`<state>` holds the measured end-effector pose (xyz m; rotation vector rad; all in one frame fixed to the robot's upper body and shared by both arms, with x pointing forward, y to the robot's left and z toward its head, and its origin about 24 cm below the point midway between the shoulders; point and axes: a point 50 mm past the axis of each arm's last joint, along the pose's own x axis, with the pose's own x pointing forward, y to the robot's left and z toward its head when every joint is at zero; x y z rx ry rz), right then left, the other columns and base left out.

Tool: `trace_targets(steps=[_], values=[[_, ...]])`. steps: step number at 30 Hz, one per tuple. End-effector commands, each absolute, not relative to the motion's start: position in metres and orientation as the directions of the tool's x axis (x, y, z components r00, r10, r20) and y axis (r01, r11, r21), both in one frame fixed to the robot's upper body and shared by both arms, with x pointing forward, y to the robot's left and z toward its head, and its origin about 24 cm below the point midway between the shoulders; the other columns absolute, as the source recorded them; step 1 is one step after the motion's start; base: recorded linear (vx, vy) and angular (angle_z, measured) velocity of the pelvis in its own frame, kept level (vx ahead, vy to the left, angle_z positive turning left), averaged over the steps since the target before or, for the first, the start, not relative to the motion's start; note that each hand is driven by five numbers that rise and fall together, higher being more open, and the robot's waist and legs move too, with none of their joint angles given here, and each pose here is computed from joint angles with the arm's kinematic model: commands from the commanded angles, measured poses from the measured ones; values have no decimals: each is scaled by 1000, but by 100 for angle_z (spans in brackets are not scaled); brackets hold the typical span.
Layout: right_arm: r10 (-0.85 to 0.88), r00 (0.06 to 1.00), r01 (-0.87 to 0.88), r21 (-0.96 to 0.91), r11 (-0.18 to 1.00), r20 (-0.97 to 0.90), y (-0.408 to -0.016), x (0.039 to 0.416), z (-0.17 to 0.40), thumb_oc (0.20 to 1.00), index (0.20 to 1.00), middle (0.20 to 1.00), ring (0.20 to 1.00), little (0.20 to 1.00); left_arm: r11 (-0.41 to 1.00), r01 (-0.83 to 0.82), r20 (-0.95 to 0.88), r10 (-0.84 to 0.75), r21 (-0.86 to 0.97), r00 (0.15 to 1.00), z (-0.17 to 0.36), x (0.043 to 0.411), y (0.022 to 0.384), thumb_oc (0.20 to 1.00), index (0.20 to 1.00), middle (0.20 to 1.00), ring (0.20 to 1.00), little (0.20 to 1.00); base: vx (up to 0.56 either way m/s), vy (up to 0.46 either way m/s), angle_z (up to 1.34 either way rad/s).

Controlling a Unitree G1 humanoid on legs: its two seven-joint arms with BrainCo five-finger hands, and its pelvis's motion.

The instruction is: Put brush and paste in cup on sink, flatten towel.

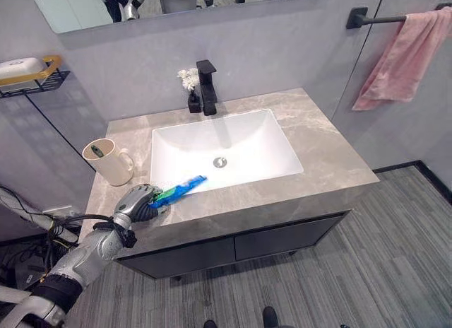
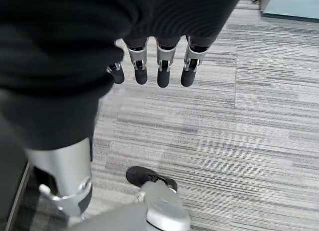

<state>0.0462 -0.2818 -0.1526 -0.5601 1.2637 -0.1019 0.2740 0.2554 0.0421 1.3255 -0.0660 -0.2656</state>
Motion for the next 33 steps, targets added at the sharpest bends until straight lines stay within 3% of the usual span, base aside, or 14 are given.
trace_targets(steps=[1, 7, 11, 17, 18, 20, 22, 23, 24, 27, 31, 33], values=[[-440, 326, -117, -497, 860, -837, -291, 57, -149, 1000, 1000, 1000, 1000, 1000, 37, 463, -432, -303, 885, 849, -24, 220, 249, 200, 200, 200, 200, 200, 35, -45, -9], [-520, 273, 70, -522, 850, -809, -306, 53, -144, 1000, 1000, 1000, 1000, 1000, -21, 312, -304, -289, 950, 908, 4, 237, 260, 200, 200, 200, 200, 200, 10, -26, -1], [-574, 262, 266, -514, 816, -776, -319, 59, -137, 1000, 1000, 1000, 1000, 1000, -53, 105, -115, -260, 993, 959, 47, 258, 275, 200, 200, 200, 200, 200, 3, -8, 0], [-665, 279, 548, -454, 703, -693, -345, 78, -118, 1000, 1000, 1000, 1000, 1000, -144, -202, 157, -276, 969, 948, 124, 279, 288, 200, 200, 200, 200, 200, -1, -15, 6], [-736, 325, 648, -427, 631, -594, -365, 96, -98, 1000, 1000, 1000, 1000, 1000, -199, -351, 283, -302, 915, 910, 166, 281, 293, 200, 200, 200, 200, 200, 3, -34, 20], [-781, 391, 693, -403, 598, -488, -380, 115, -75, 1000, 1000, 1000, 1000, 1000, -229, -433, 355, -313, 872, 881, 187, 280, 297, 200, 200, 200, 200, 200, 2, -10, 19], [-858, 506, 802, -314, 507, -92, -404, 160, 5, 1000, 1000, 1000, 1000, 1000, -279, -647, 542, -372, 709, 754, 244, 273, 295, 200, 200, 200, 200, 200, 6, 9, 14], [-862, 504, 812, -310, 494, -53, -404, 163, 13, 1000, 1000, 1000, 1000, 1000, -279, -661, 559, -368, 696, 743, 247, 272, 296, 200, 200, 200, 200, 200, 11, 11, 9], [-835, 544, 821, -260, 508, 87, -399, 181, 42, 1000, 1000, 1000, 1000, 1000, -289, -702, 613, -347, 650, 710, 261, 269, 301, 200, 200, 200, 200, 200, 11, 8, 7], [-751, 613, 790, -179, 586, 247, -381, 204, 80, 1000, 1000, 1000, 1000, 1000, -278, -751, 682, -315, 599, 660, 278, 268, 303, 200, 200, 200, 200, 200, 0, 2, 1], [-622, 712, 690, -163, 705, 325, -358, 220, 101, 1000, 1000, 1000, 1000, 1000, -265, -786, 723, -309, 558, 618, 293, 266, 301, 200, 200, 200, 200, 200, 0, 0, 0], [-437, 830, 522, -207, 828, 346, -329, 241, 114, 1000, 1000, 1000, 1000, 1000, -241, -812, 754, -301, 532, 584, 306, 266, 297, 200, 200, 200, 200, 200, 0, 0, 0]])
